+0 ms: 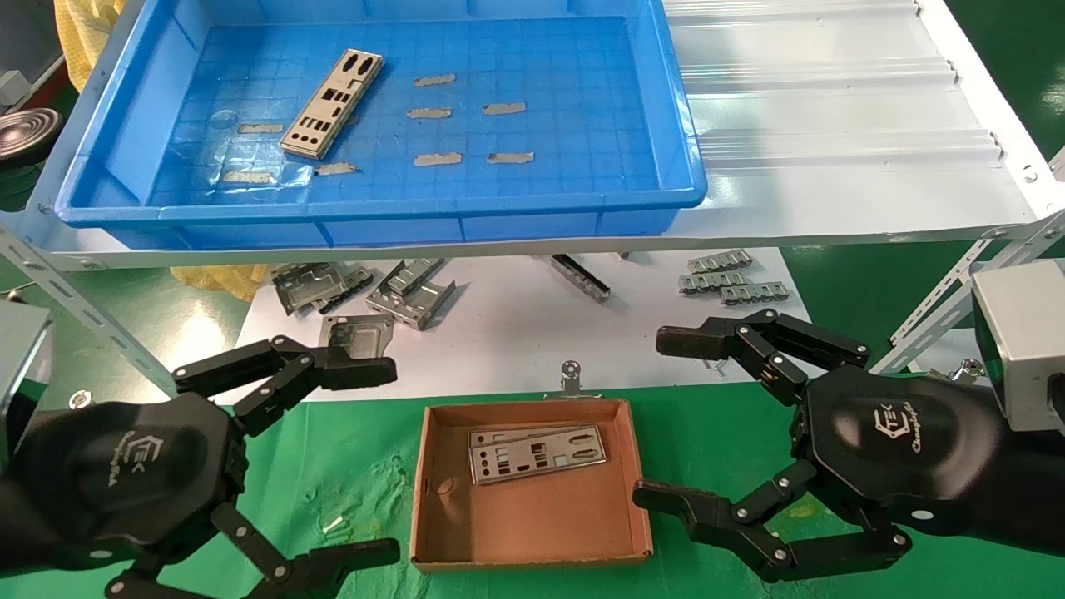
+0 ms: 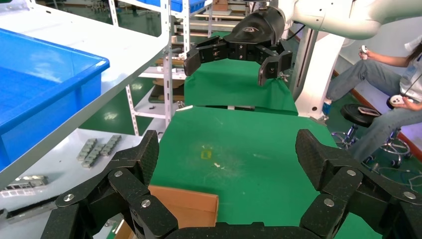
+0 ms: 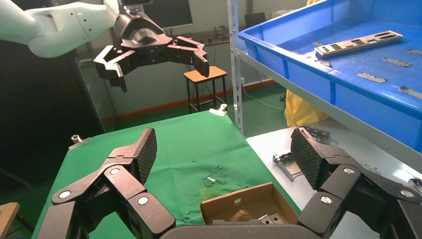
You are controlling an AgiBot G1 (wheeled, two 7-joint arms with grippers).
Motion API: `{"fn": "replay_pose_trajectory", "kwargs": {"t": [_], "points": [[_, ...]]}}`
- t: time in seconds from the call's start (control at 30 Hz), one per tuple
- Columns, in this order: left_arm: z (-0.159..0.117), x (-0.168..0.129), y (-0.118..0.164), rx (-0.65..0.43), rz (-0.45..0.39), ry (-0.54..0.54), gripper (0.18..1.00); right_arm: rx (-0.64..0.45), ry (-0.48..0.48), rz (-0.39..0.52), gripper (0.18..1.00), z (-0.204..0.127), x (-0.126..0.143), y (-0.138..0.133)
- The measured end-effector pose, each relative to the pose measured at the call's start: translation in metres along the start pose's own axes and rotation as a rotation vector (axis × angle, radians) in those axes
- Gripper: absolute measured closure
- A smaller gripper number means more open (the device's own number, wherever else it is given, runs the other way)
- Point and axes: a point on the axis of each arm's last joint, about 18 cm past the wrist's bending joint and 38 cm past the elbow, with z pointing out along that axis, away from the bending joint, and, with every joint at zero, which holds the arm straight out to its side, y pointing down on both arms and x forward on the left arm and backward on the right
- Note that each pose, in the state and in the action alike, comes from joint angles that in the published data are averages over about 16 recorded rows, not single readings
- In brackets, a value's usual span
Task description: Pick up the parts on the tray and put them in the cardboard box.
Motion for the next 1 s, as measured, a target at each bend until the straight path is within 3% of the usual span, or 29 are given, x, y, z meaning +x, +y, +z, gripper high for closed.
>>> {"fn": "replay_pose_trajectory", "kwargs": {"t": [1.0], "points": [[0.0000, 0.0000, 0.0000, 0.000, 0.000, 0.000, 0.184, 0.000, 0.000, 0.000, 0.179, 0.0000, 0.0000, 0.0000]]}}
